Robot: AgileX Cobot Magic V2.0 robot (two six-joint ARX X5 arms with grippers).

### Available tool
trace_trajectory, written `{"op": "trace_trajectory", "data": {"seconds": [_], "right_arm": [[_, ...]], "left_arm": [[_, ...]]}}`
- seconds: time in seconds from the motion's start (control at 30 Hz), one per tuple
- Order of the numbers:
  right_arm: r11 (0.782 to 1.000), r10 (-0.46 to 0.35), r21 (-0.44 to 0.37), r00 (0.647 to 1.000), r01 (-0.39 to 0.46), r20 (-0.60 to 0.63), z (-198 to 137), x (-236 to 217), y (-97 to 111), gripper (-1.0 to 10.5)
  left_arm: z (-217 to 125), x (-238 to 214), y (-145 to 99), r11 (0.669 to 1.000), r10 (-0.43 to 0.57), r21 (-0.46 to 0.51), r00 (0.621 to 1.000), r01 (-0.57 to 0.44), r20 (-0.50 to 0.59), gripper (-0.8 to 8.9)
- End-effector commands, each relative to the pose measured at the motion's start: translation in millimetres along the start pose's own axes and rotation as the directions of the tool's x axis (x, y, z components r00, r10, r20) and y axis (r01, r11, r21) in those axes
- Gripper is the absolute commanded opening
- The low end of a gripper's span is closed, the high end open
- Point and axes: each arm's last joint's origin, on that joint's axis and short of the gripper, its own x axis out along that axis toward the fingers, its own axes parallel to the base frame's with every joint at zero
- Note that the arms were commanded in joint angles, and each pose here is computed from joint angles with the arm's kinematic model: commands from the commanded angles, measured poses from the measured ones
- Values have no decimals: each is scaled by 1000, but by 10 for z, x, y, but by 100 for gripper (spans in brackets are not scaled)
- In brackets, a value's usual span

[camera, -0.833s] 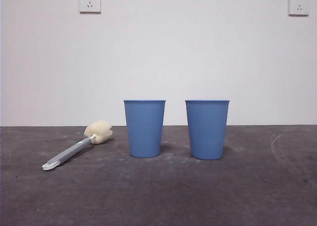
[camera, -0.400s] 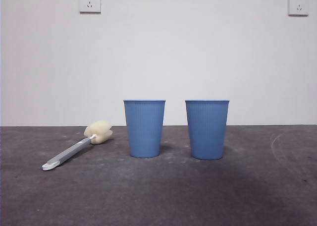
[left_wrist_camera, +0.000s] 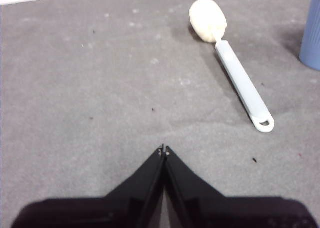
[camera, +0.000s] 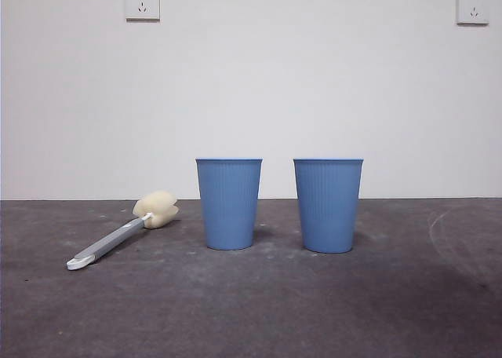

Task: Pick up the cup brush,pick up the cup,insert the brush into the cup,clean the cup,put the cup brush back,put the cup back to the fixed position on the table

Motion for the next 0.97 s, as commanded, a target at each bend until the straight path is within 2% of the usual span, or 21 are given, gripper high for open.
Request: {"op": "trace_trajectory", "data": {"seconds": [0.03, 0.13, 0.97], "right_arm": [[1000, -2, -1, 1000, 2, -18, -139, 38, -1, 1], [1000, -2, -1, 999, 2, -38, -226, 66, -2, 1], [1000, -2, -1, 999, 2, -42, -226, 64, -1, 1]], "left_arm": [[-18, 14, 4, 1000, 6, -12, 1000, -6, -3, -4], [-16, 21, 6, 1000, 6, -12, 1000, -6, -5, -4], [-19, 28, 6, 1000, 5, -13, 1000, -5, -11, -4]]}}
